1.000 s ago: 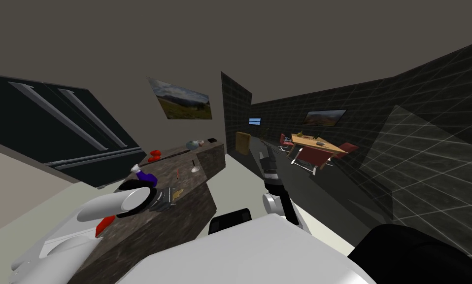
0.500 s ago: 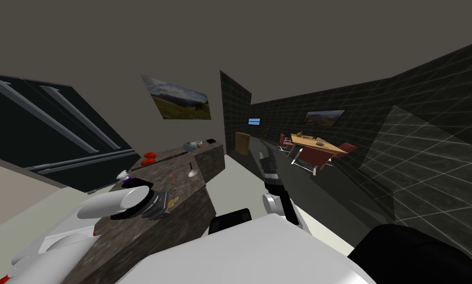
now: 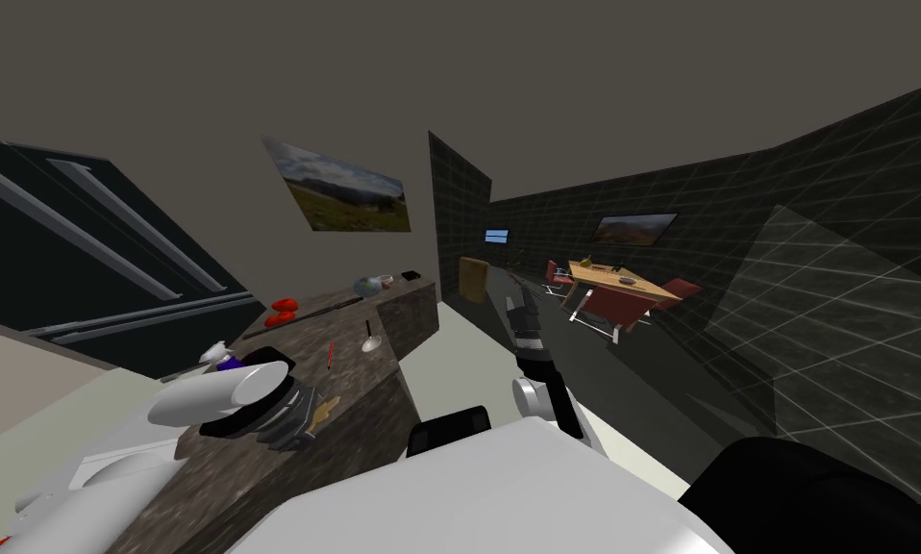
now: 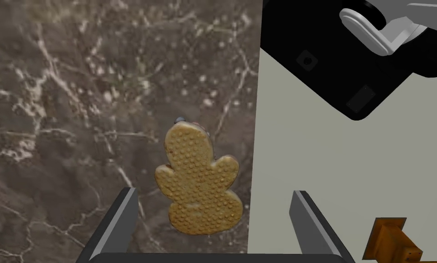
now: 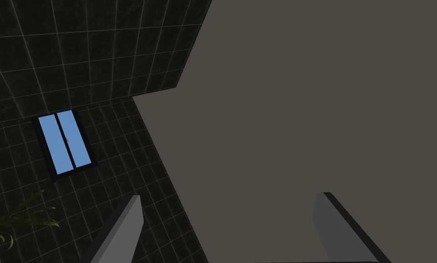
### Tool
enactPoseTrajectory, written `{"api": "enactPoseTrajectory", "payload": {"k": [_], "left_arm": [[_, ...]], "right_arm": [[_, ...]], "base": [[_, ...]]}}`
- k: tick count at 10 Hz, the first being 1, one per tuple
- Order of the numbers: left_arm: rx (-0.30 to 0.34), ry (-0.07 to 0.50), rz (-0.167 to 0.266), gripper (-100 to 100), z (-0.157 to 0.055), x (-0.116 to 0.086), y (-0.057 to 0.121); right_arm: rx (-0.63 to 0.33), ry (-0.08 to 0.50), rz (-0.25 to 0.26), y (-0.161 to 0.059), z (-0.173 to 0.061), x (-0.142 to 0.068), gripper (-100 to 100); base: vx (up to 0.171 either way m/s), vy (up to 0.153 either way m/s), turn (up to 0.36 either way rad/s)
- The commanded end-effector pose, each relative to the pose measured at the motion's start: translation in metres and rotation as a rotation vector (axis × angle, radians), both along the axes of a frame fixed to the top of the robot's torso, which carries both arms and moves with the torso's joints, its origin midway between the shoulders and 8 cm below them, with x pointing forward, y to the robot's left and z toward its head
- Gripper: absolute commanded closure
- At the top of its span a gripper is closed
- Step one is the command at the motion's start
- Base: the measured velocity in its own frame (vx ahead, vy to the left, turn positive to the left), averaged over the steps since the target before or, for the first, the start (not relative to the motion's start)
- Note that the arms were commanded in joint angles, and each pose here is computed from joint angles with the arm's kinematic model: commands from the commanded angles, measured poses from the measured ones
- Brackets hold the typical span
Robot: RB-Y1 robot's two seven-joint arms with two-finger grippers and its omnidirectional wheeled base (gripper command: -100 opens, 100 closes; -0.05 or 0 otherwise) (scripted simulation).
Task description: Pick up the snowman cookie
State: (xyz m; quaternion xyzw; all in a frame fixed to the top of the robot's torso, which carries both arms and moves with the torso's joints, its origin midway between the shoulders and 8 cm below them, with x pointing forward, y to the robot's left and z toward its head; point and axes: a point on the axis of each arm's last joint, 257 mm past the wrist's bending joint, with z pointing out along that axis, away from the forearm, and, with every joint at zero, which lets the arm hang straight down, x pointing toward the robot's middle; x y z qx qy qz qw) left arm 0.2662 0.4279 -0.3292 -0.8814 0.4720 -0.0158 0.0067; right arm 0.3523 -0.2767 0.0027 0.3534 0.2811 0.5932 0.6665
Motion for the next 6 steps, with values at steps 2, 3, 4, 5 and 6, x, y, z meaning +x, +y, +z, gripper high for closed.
{"api": "enactPoseTrajectory", "payload": {"k": [2, 3, 4, 5, 6], "left_arm": [[0.000, 0.005, 0.001, 0, 0.000, -0.001, 0.000], [0.000, 0.004, 0.005, -100, -0.010, 0.000, 0.002], [0.000, 0.003, 0.006, -100, -0.015, 0.001, 0.003], [0.000, 0.003, 0.008, -100, -0.020, 0.001, 0.004], [0.000, 0.003, 0.009, -100, -0.025, 0.001, 0.005]], "right_arm": [[0.000, 0.000, 0.000, 0.000, 0.000, 0.000, 0], [0.000, 0.000, 0.000, 0.000, 0.000, 0.000, 0], [0.000, 0.000, 0.000, 0.000, 0.000, 0.000, 0], [0.000, 0.000, 0.000, 0.000, 0.000, 0.000, 0], [0.000, 0.000, 0.000, 0.000, 0.000, 0.000, 0]], "base": [[0.000, 0.000, 0.000], [-0.007, -0.006, -0.025], [-0.014, -0.008, -0.023], [-0.013, -0.006, -0.017], [-0.014, -0.005, -0.017]]}}
